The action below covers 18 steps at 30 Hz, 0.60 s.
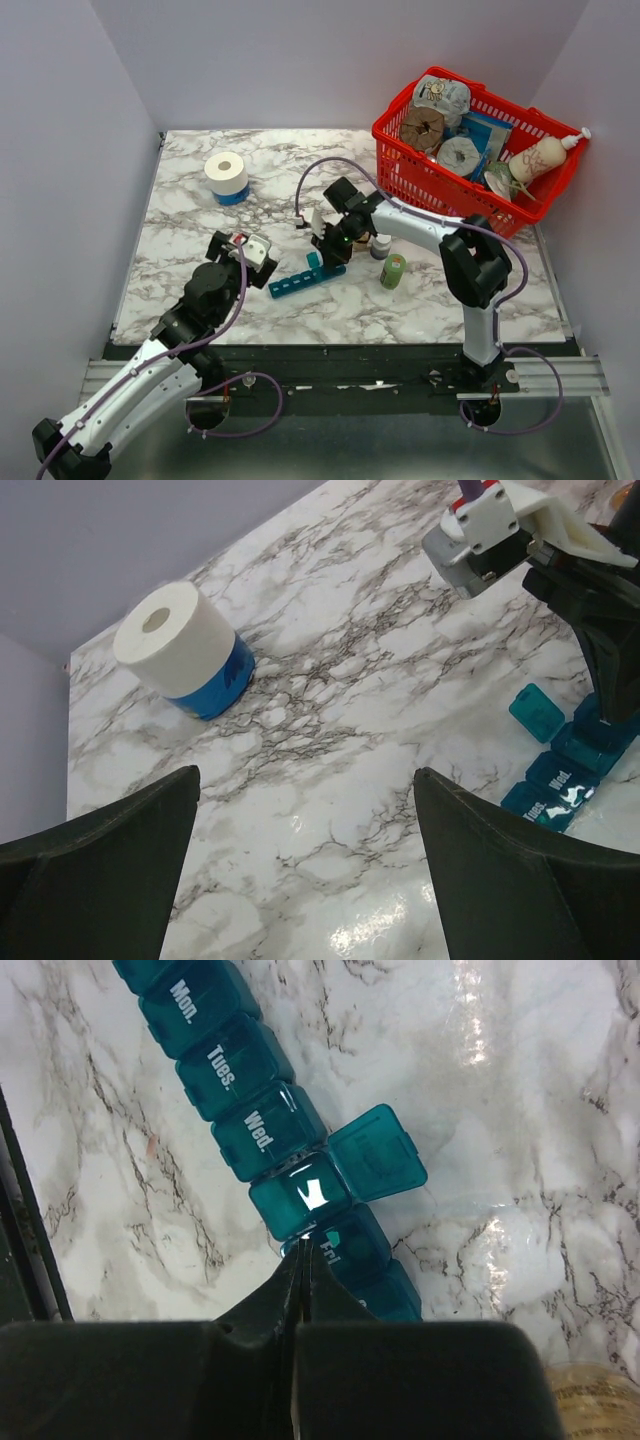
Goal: Sort the pills into containers
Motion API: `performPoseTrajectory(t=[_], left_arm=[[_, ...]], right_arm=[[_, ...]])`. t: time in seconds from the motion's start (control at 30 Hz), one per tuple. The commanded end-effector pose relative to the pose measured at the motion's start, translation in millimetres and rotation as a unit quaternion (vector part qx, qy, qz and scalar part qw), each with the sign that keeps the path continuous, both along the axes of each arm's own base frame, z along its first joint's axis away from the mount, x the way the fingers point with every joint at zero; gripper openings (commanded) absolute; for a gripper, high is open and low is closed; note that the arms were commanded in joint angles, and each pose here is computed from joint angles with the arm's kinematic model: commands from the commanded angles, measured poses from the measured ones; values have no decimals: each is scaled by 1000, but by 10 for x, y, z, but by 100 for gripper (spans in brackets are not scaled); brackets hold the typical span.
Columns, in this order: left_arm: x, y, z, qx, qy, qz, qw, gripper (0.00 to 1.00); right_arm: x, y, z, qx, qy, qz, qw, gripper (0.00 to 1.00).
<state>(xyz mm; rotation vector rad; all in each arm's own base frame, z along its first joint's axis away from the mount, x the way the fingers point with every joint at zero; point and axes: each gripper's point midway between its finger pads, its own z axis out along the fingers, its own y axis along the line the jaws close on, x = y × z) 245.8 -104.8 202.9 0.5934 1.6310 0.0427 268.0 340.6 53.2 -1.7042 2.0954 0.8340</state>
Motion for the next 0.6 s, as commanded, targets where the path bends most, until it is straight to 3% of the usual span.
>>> performPoseTrajectory(t=[0.0,0.23,0.33,0.5,0.57], left_arm=[[66,44,-9,-42,14,25,999,96],[321,217,148,-153,45,46,986,96],[424,219,163,-200,81,48,975,96],[509,116,157,-230,140,26,963,96],[503,-9,171,-227,159,-10,961,96]], right_arm=[[-17,63,573,46,-29,33,998,9],[-36,5,943,68,-64,44,995,18],[-13,-52,1157,83,-98,50,990,27],[87,-219,1734,132,-177,33,975,58],[117,-271,1859,155,-202,27,967,81]])
